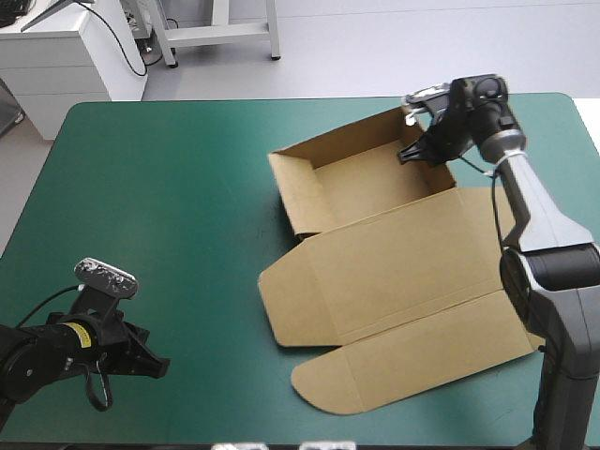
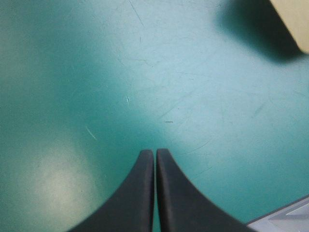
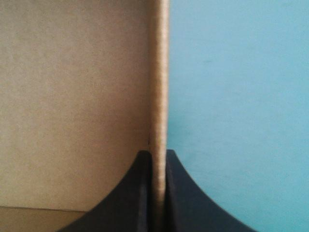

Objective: Fold the box

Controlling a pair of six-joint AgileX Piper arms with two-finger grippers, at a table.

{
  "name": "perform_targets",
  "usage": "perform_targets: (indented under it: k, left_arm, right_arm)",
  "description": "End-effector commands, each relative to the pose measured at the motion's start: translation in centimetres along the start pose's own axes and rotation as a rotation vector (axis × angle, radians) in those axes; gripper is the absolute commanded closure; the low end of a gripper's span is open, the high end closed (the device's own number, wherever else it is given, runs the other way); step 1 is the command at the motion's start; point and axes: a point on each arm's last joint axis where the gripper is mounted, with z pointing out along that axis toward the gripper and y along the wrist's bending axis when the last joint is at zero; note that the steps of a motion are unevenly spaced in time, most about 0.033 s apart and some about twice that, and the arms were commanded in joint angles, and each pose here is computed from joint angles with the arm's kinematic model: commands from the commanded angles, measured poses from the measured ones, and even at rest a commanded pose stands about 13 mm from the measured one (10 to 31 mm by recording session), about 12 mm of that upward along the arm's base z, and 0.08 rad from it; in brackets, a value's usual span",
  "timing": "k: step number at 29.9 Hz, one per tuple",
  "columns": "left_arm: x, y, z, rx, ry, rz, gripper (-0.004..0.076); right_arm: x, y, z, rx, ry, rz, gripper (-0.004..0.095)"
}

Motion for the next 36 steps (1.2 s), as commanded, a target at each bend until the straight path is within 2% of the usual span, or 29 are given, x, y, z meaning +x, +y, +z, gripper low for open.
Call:
perform_targets:
  k: [1, 7, 12, 20, 22, 25, 26, 28, 29, 31, 33, 36]
  left_arm:
    - [-0.7, -0.1, -0.7, 0.001, -0.067, -0.002, 0.0731]
    - [-0.8, 0.1, -0.7, -0.017, -0.078, 0.004, 0.0731]
    - [-0.8, 0.1, -0.7, -0.019, -0.082, 0.005, 0.0731]
    - [-1.0, 0.4, -0.7, -0.047, -0.104, 0.016, 0.0731]
    - [-1.2, 0.4, -0.8, -0.048, -0.122, 0.017, 0.0731]
    - [-1.4, 0.4, -0.8, -0.050, -0.145, 0.017, 0.0731]
    - [-1.5, 0.4, -0.8, -0.050, -0.151, 0.017, 0.0731]
    - [-1.5, 0.4, -0.8, -0.051, -0.161, 0.018, 0.0731]
    - [-1.5, 0.4, -0.8, -0.051, -0.161, 0.018, 0.0731]
    - [-1.5, 0.4, -0.8, -0.051, -0.161, 0.018, 0.0731]
    - [-1.5, 0.4, -0.8, -0.049, -0.161, 0.017, 0.0731]
    - [-1.5, 0.3, -0.8, -0.046, -0.162, 0.015, 0.0731]
  right_arm:
    - [0.7, -6.0, -5.5, 0.124, -0.114, 0.095, 0.0929]
    - [4.2, -14.9, -6.8, 0.247, -0.129, 0.269, 0.0929]
    - [7.5, -20.1, -7.8, 0.323, -0.124, 0.388, 0.0929]
    - [10.5, -23.6, -8.7, 0.328, -0.125, 0.482, 0.0926]
    - [10.6, -23.7, -8.7, 0.308, -0.134, 0.476, 0.0887]
    - [10.5, -23.6, -8.7, 0.297, -0.142, 0.464, 0.0703]
    - [10.5, -23.6, -8.7, 0.297, -0.142, 0.466, 0.0569]
    - [10.5, -23.6, -8.7, 0.296, -0.145, 0.479, 0.0364]
    - [10.5, -23.7, -8.7, 0.300, -0.149, 0.487, 0.0217]
    - [10.5, -23.7, -8.7, 0.304, -0.150, 0.500, 0.0051]
    - [10.5, -23.7, -8.7, 0.303, -0.148, 0.500, -0.0017]
    - [10.5, -23.5, -8.9, 0.284, -0.153, 0.505, -0.0018]
